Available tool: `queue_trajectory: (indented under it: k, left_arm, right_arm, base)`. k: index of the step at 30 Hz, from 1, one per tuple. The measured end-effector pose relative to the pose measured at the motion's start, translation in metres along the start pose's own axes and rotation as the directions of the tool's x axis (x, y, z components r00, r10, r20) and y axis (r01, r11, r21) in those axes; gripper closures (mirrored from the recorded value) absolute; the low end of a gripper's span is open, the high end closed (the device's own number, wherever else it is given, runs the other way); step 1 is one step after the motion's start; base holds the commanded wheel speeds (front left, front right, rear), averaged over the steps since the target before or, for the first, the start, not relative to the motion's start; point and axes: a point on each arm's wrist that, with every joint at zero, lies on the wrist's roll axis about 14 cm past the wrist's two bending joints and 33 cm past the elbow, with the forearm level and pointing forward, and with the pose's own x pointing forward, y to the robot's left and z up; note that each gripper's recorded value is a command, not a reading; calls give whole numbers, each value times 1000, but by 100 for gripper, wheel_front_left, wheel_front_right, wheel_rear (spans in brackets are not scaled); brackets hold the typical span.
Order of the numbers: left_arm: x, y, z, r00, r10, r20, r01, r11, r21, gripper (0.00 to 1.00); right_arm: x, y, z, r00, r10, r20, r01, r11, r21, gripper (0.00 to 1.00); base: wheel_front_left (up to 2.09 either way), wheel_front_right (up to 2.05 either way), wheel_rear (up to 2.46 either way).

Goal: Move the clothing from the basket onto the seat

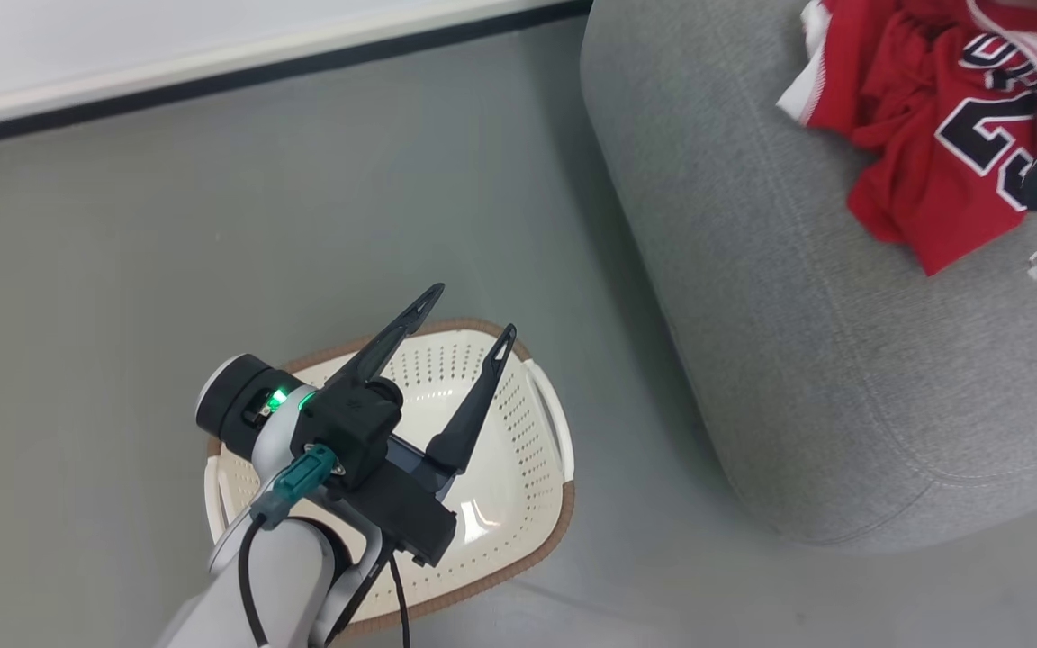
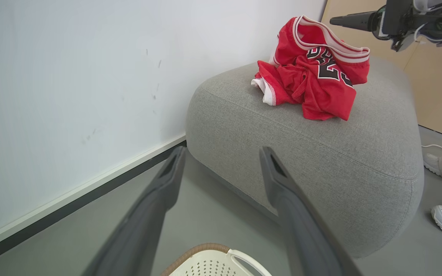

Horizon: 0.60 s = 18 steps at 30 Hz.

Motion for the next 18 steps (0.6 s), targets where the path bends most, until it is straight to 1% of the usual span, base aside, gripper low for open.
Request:
queue_trajectory:
  k: [5, 9, 14, 15, 18]
  left_arm:
    - [-2, -3, 13, 999, 15, 30, -15, 1000, 4, 0]
    - [-9, 5, 25, 996, 70, 59, -71, 998, 1, 0]
    - [-27, 17, 35, 984, 156, 86, -156, 988, -2, 0]
    - [-36, 24, 40, 974, 199, 103, -200, 980, -3, 0]
    - [-51, 35, 48, 956, 264, 131, -265, 964, -12, 0]
  right_arm:
    - [-18, -6, 12, 999, 1, 32, -1, 1000, 5, 0]
    - [-29, 5, 27, 997, 35, 71, -37, 999, 21, 0]
    - [-45, 24, 37, 991, 89, 103, -93, 995, 33, 0]
    - [-52, 29, 36, 989, 103, 107, -107, 994, 33, 0]
    - [-62, 36, 40, 984, 127, 125, -133, 990, 40, 0]
  base:
    - [0, 0, 0]
    - [0, 0, 0]
    - [0, 0, 0]
    - [0, 0, 0]
    - [0, 0, 0]
